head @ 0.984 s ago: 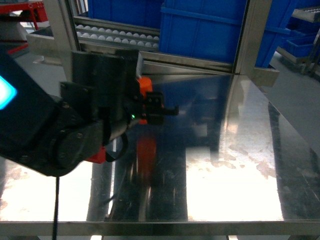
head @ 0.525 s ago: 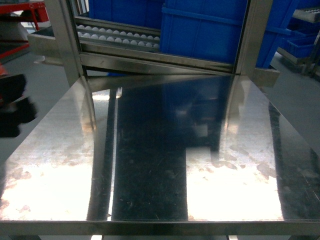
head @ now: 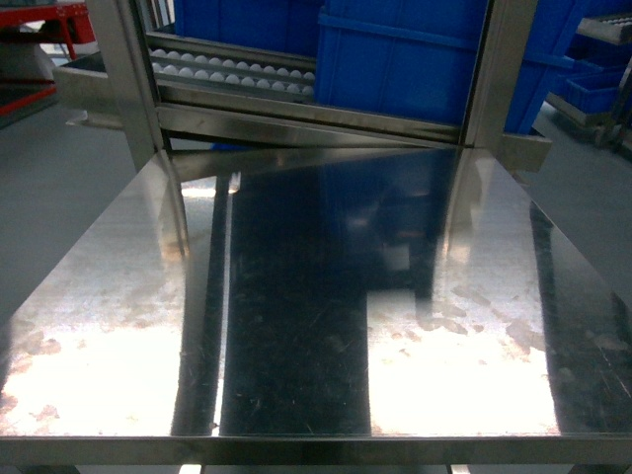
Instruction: Pick capacitor and pack into box
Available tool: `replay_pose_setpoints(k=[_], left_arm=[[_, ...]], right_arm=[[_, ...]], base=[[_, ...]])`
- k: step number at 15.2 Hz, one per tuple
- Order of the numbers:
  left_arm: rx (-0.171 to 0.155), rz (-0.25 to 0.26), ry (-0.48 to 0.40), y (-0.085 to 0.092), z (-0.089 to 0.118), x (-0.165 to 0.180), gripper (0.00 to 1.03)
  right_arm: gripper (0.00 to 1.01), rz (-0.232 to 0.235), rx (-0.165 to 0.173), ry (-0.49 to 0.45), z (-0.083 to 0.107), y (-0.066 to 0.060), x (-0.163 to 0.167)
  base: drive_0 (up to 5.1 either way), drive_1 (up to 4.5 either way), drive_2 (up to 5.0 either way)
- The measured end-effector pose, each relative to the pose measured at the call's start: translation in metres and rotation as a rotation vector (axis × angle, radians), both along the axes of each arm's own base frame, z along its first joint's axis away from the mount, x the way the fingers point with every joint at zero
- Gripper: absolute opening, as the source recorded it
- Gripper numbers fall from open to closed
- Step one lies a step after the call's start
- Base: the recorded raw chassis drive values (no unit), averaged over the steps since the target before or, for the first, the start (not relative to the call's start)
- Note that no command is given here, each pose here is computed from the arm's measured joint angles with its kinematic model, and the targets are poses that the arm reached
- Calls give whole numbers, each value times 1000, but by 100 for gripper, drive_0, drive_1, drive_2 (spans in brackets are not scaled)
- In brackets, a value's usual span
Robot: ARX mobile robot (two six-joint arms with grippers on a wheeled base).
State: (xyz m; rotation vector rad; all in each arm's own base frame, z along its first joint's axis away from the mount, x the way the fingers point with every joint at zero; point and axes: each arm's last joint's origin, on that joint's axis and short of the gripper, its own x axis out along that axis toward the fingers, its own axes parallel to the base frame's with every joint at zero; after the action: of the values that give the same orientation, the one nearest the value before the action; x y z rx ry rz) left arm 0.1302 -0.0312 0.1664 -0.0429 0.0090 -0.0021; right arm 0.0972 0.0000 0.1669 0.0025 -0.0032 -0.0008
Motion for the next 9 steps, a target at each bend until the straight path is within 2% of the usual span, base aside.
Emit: replay_pose_setpoints(k=[3, 7, 8, 9], left_arm=[[23, 11, -15, 12, 3, -6, 44], [23, 4, -23, 20, 5, -13, 44], [25, -12, -16, 23, 4, -14, 44], [26, 11, -20, 31, 4, -16, 44]], right_arm=[[98, 0, 0, 0, 0, 0, 0], [98, 0, 0, 0, 0, 0, 0], [98, 0, 0, 0, 0, 0, 0], [98, 0, 0, 0, 0, 0, 0]], base=[[0, 0, 0], [0, 0, 0], [0, 0, 0], [0, 0, 0]])
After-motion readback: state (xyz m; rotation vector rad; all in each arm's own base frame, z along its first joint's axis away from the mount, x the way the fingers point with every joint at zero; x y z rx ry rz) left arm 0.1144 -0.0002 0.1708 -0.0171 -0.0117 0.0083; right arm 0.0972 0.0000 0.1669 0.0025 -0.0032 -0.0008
